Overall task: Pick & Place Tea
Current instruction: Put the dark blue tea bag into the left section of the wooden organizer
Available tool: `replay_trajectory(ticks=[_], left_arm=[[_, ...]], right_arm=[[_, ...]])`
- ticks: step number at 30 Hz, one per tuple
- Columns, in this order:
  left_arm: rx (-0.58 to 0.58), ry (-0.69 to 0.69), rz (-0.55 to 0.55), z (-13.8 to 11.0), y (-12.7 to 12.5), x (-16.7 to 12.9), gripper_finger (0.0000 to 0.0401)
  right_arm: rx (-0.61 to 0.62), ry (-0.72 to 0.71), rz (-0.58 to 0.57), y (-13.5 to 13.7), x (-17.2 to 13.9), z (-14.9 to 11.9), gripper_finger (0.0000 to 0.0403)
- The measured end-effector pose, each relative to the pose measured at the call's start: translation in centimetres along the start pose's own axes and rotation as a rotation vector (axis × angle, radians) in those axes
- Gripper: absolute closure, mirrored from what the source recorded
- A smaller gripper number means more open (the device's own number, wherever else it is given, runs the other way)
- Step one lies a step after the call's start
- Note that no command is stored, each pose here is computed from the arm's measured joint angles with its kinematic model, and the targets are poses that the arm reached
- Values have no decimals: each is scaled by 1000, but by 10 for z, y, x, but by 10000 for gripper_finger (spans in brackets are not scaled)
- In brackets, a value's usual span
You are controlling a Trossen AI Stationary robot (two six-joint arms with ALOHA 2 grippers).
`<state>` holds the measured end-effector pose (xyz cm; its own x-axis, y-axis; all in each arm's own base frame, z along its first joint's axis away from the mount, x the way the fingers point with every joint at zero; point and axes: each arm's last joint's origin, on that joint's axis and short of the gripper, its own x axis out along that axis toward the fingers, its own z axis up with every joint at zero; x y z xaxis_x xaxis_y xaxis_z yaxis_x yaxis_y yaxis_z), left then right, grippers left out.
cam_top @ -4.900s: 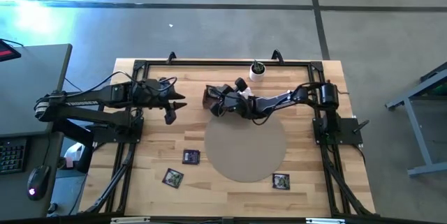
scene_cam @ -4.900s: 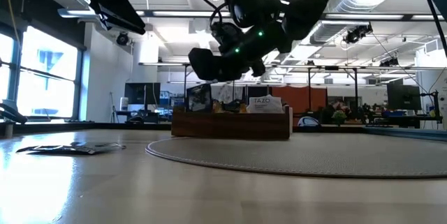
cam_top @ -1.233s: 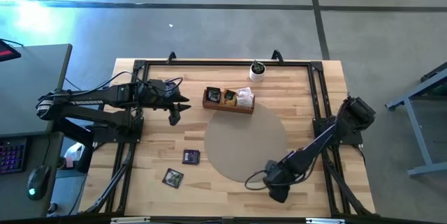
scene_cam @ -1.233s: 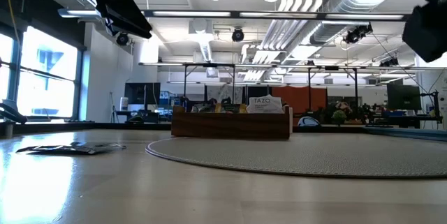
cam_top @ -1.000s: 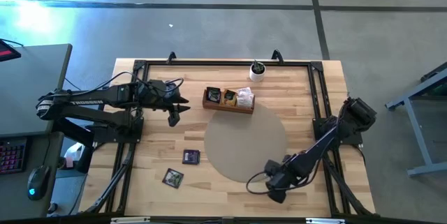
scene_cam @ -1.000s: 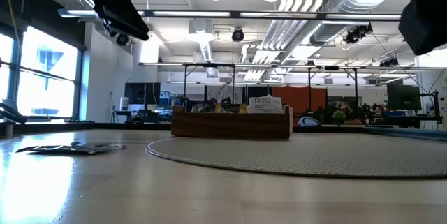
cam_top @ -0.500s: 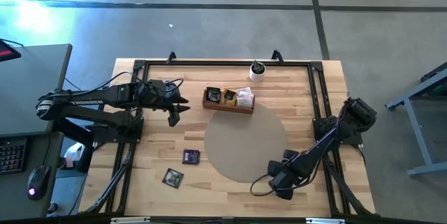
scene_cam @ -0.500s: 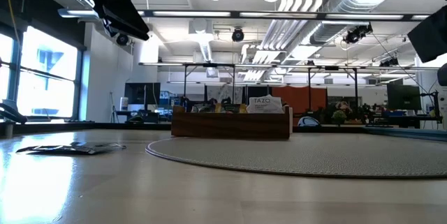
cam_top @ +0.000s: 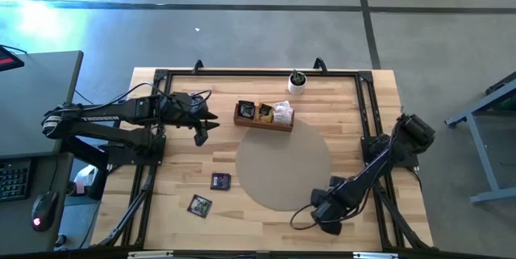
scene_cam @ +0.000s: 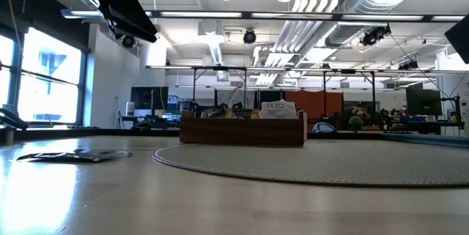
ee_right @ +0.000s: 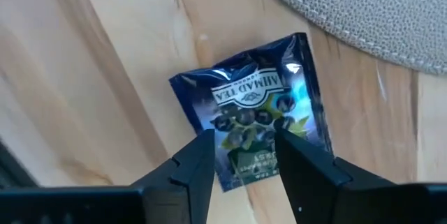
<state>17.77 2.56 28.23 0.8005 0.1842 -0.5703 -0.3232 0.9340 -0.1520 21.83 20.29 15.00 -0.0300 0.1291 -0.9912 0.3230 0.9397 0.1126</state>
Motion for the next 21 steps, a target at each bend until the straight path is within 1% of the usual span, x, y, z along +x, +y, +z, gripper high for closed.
replay_trajectory(ticks=[4,10,14,17,21], left_arm=[[1,18,4,-1,0,4,264],[4,49,12,-2,-1,12,264],[6,70,17,-3,-1,18,264],[6,78,18,-3,-1,23,264],[6,69,16,-1,-2,27,264]], right_arm=[[-92,-6,-27,2,9,1,257],[-382,-61,-51,6,21,8,257],[-554,-205,-147,7,21,15,257],[-735,-326,-210,11,20,23,257],[-1054,-437,-313,16,19,33,257]])
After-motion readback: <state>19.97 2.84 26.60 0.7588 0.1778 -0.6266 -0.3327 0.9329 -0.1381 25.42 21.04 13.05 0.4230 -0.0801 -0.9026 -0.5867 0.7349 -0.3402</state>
